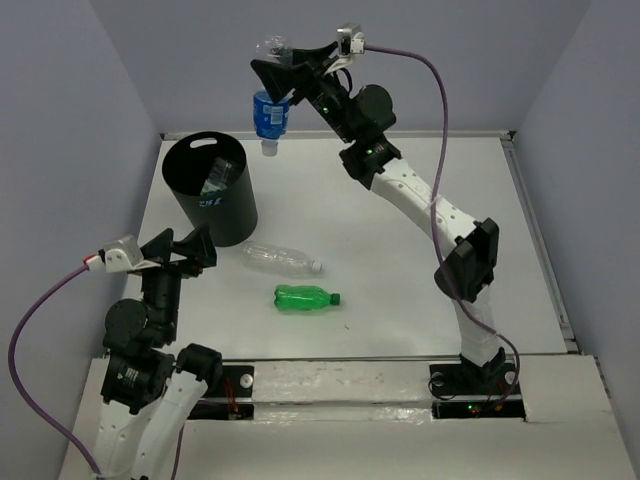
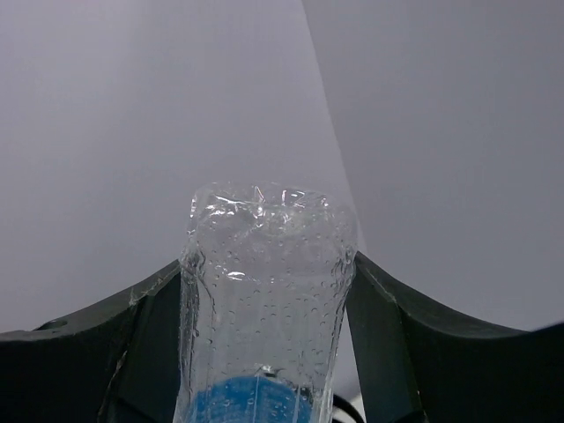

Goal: Put the plastic bottles in the bin

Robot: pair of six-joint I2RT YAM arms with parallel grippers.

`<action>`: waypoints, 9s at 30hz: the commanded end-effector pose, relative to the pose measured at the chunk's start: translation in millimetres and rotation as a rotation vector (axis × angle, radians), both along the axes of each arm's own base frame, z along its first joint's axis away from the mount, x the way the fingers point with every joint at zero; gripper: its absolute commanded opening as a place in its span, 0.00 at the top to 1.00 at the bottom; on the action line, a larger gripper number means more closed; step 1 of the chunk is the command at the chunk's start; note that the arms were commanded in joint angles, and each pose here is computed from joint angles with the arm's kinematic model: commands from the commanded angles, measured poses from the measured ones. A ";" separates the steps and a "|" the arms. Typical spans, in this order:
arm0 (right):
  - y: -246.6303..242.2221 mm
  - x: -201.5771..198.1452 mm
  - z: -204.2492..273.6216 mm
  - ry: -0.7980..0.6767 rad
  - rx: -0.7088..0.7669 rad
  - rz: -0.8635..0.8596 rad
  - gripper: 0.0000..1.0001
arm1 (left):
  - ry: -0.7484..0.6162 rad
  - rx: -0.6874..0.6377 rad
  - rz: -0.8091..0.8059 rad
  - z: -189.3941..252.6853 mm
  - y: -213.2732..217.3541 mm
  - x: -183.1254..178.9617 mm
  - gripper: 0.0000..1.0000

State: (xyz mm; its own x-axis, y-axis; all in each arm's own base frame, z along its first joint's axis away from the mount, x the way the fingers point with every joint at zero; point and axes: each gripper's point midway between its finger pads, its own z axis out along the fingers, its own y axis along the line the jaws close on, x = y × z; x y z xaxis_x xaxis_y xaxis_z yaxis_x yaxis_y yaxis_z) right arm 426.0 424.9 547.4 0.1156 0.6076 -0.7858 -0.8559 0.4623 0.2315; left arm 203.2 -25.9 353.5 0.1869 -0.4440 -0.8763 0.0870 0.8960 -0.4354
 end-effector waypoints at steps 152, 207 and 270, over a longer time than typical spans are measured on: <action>171.7 -25.7 -134.8 0.138 0.010 0.225 0.07 | -0.050 -0.060 0.181 15.6 37.7 -10.8 0.01; 30.4 -128.2 -480.4 0.451 -1.200 0.445 0.32 | 0.168 -0.056 -0.029 -16.8 -9.0 15.9 0.01; -92.5 -208.6 -239.6 0.286 -0.490 0.145 0.00 | 0.025 -0.221 -0.013 79.9 -26.0 97.5 0.63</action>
